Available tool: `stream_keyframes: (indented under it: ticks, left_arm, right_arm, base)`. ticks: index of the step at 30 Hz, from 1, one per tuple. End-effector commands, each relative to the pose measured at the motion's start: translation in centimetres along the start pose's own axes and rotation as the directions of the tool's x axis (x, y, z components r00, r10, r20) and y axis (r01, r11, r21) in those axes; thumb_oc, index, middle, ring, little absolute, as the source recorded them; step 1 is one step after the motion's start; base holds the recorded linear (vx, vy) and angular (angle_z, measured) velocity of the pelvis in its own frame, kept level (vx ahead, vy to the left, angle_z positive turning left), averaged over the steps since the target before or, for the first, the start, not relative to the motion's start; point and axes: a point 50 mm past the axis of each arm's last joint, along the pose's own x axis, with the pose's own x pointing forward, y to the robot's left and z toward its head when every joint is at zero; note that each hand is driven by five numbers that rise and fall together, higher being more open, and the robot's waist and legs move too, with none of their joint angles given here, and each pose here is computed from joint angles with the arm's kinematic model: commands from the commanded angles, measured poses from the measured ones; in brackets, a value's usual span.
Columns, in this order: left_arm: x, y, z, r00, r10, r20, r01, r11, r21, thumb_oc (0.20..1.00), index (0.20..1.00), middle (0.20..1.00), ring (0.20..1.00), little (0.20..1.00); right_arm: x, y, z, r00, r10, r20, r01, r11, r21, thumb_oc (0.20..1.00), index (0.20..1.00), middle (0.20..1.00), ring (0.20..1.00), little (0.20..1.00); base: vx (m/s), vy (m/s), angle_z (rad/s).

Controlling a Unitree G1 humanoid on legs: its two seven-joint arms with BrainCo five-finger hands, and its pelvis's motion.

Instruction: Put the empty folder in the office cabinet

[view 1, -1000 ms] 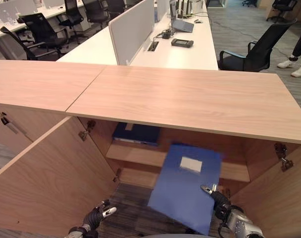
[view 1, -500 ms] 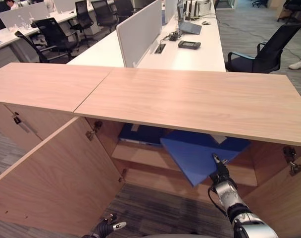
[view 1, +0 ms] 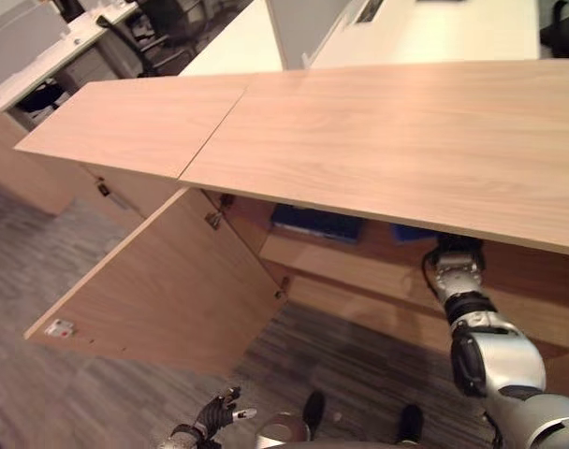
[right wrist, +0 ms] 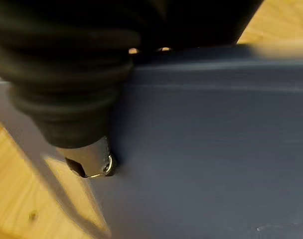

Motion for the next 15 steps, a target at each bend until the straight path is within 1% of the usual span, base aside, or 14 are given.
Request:
stream_keyframes:
  ticks: [1, 4, 9, 15]
  left_arm:
    - [0.5, 1.9, 3.9, 0.993, 0.007, 0.122, -0.019, 0.995, 0.099, 1.000, 1.000, 1.000, 1.000, 1.000]
    - [0.6, 2.1, 4.7, 0.990, 0.000, 0.143, -0.016, 0.994, 0.110, 1.000, 1.000, 1.000, 1.000, 1.000]
    - [0.6, 2.4, 5.1, 0.988, 0.006, 0.154, -0.022, 0.994, 0.105, 1.000, 1.000, 1.000, 1.000, 1.000]
    - [0.8, 2.3, 4.3, 0.993, 0.011, 0.117, -0.023, 0.995, 0.102, 1.000, 1.000, 1.000, 1.000, 1.000]
  right_arm:
    - [0.7, 3.9, 3.8, 0.990, 0.071, 0.125, -0.083, 0.992, 0.093, 0.200, 0.200, 0.200, 0.200, 0.200]
    - [1.1, 3.7, 6.1, 0.983, 0.040, 0.178, -0.062, 0.991, 0.121, 0.200, 0.200, 0.200, 0.200, 0.200]
    - [1.4, 3.3, 8.3, 0.974, 0.012, 0.227, -0.042, 0.991, 0.128, 0.200, 0.200, 0.200, 0.200, 0.200]
    - [1.5, 2.7, 10.8, 0.957, -0.022, 0.288, -0.022, 0.989, 0.148, 0.200, 0.200, 0.200, 0.200, 0.200]
  base:
    - [-0.06, 0.027, 0.11]
    - [-0.03, 0.009, 0.15]
    - [-0.01, -0.008, 0.02]
    - [0.00, -0.070, 0.00]
